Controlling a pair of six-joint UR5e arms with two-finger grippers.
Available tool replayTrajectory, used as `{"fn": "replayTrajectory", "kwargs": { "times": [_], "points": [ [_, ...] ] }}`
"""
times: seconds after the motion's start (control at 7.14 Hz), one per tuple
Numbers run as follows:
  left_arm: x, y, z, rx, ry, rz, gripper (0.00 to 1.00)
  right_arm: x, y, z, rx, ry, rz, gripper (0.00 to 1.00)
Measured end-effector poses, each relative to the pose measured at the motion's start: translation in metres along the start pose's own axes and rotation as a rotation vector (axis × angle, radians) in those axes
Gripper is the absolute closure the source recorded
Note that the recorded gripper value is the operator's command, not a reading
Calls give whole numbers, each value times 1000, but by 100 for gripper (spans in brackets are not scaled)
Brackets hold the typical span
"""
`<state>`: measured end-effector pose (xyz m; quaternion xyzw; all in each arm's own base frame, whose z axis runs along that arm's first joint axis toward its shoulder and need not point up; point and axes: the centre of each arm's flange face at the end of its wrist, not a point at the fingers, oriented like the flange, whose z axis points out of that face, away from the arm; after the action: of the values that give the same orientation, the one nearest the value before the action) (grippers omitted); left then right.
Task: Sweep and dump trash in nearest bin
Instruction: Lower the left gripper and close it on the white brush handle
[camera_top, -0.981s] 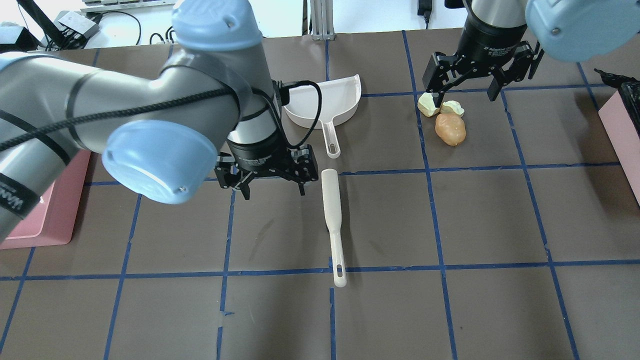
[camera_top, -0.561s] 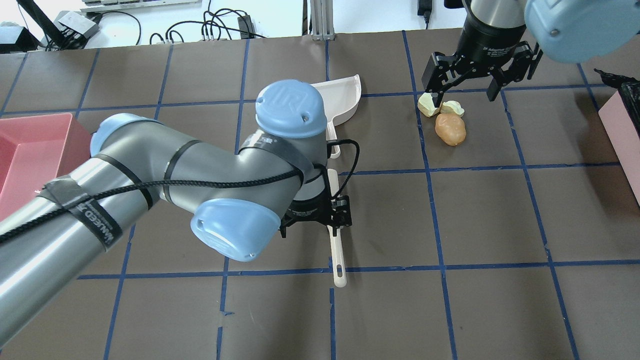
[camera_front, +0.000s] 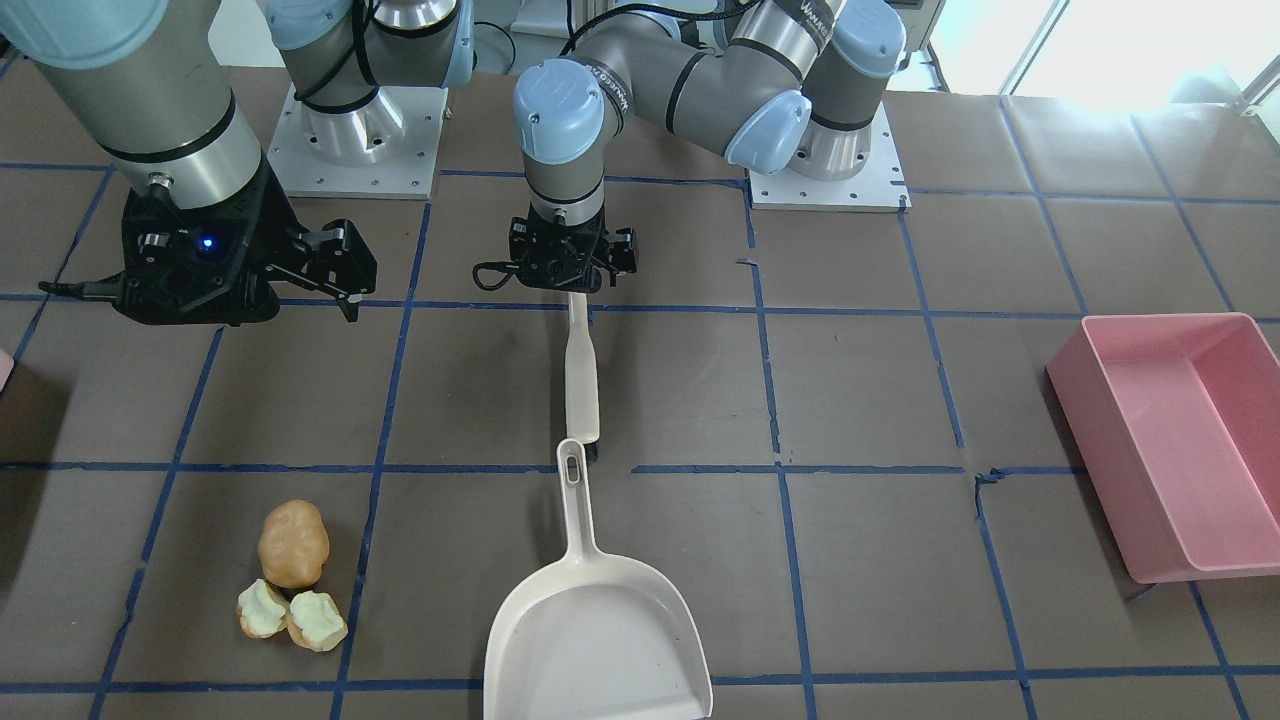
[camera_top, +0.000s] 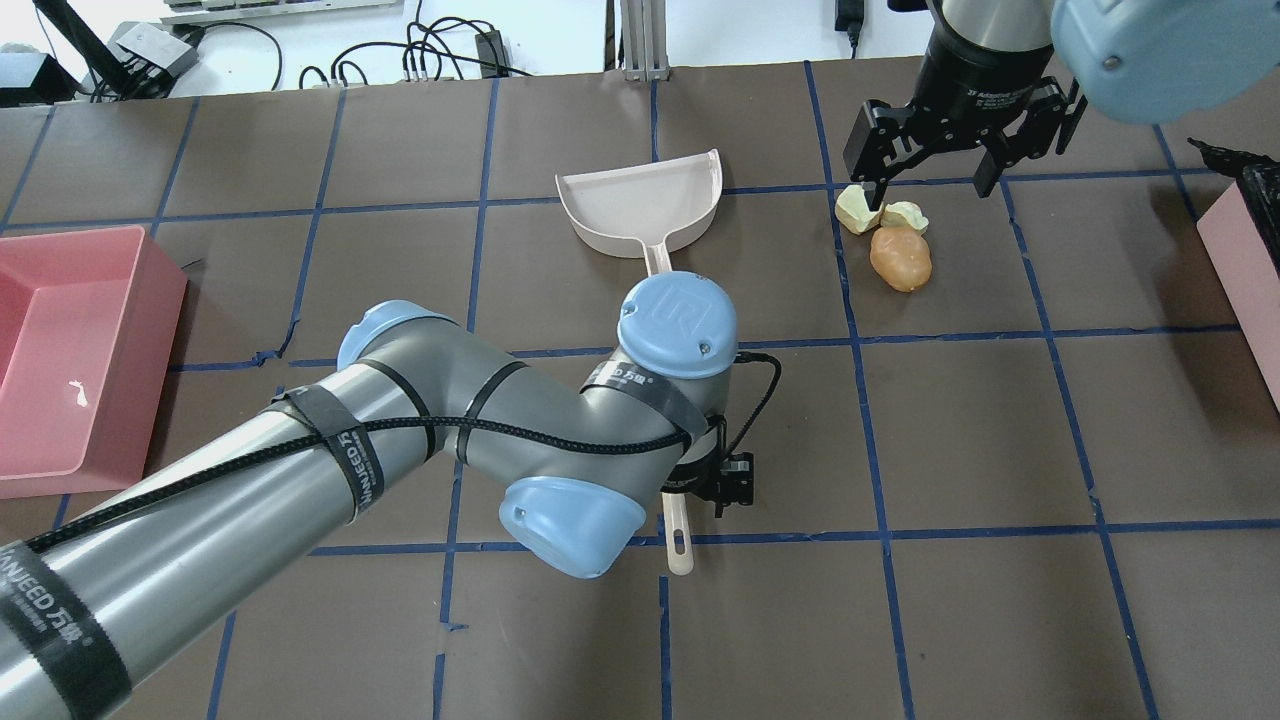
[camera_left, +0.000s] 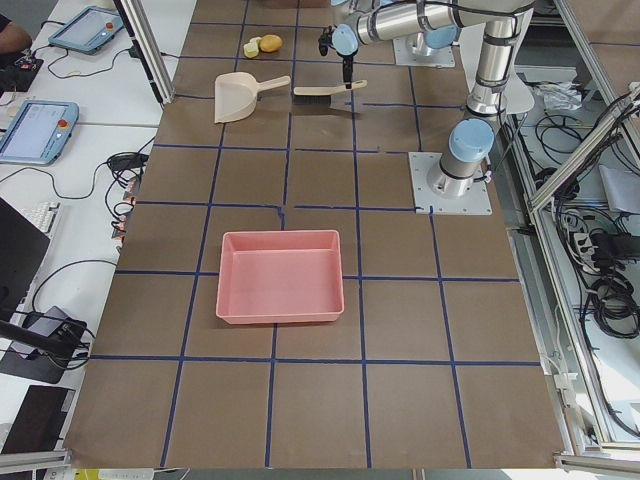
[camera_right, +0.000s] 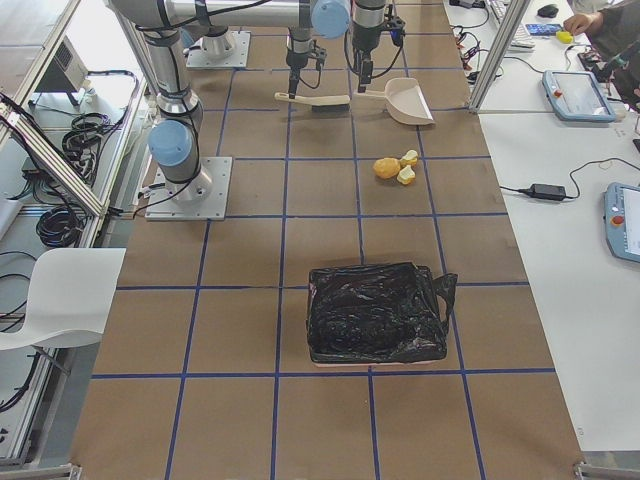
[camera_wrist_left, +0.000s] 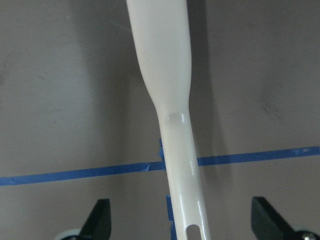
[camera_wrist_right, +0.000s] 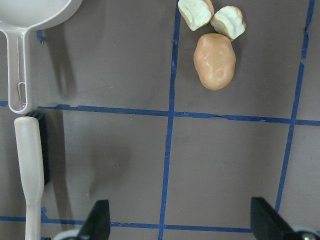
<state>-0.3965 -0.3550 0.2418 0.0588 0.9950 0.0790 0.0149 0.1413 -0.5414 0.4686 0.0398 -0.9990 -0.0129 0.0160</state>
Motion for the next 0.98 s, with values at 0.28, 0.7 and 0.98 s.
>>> {"fn": "replayTrajectory", "kwargs": {
  "times": [0.28, 0.7, 0.98],
  "points": [
    [2, 3, 12, -18, -9, 14, 12, 0, 1, 2, -6, 2, 1, 0],
    [1, 8, 20, -34, -17, 15, 28, 0, 0, 2, -6, -1, 0, 0],
    [1, 9, 22, -36, -18, 16, 31, 0, 0, 5, -10, -3, 1, 0]
  ]
}}
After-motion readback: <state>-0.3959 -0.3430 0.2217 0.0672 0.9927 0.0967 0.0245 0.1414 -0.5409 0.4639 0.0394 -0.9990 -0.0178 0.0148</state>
